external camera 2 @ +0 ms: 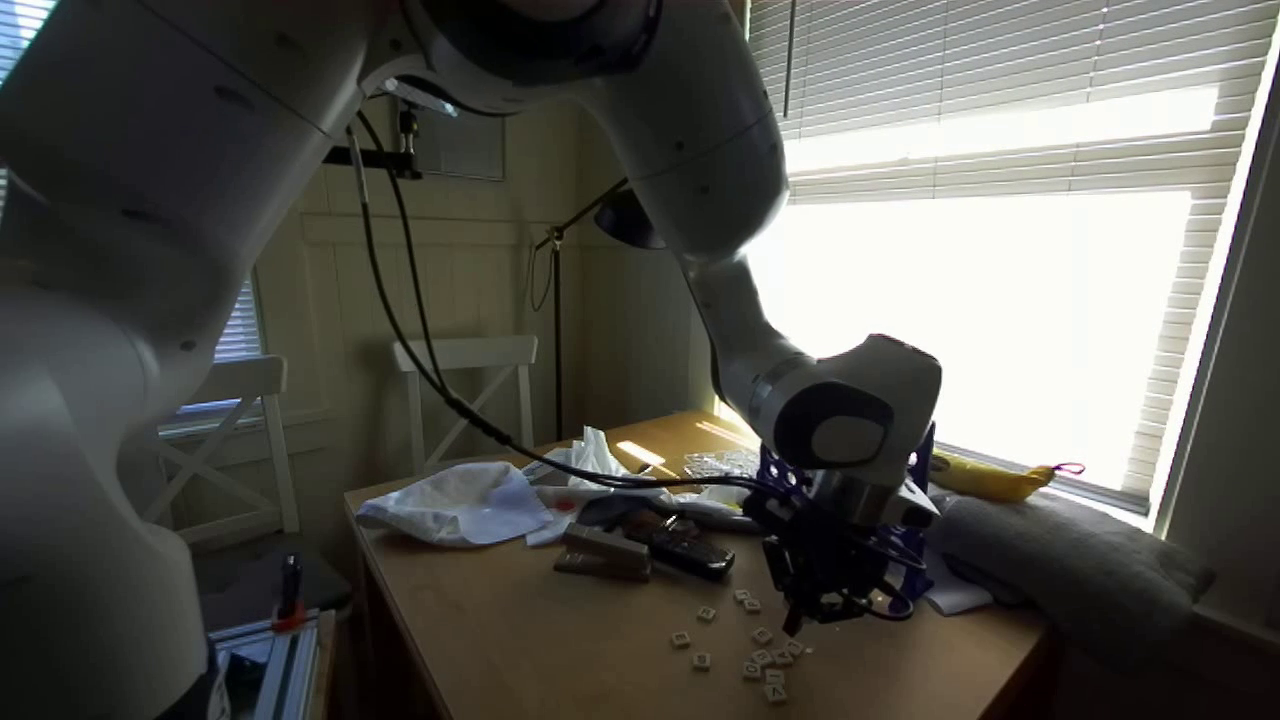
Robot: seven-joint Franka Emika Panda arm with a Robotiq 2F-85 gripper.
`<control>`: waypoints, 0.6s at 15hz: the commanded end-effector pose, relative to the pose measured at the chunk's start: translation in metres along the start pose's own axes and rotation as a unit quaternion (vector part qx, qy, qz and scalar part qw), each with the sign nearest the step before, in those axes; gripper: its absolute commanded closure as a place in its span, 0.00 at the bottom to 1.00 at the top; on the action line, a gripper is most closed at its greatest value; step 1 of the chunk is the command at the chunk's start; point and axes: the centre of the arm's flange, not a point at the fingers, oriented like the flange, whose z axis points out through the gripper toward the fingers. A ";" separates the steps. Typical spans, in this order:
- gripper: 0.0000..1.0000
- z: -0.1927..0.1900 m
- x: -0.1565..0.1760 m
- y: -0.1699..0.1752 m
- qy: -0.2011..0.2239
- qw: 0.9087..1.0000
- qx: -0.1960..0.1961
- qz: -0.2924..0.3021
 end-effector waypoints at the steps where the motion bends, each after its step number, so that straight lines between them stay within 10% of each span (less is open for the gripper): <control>1: 1.00 0.004 0.008 0.006 0.013 1.000 0.009 0.001; 9: 1.00 0.014 0.006 0.015 0.008 1.000 0.018 0.012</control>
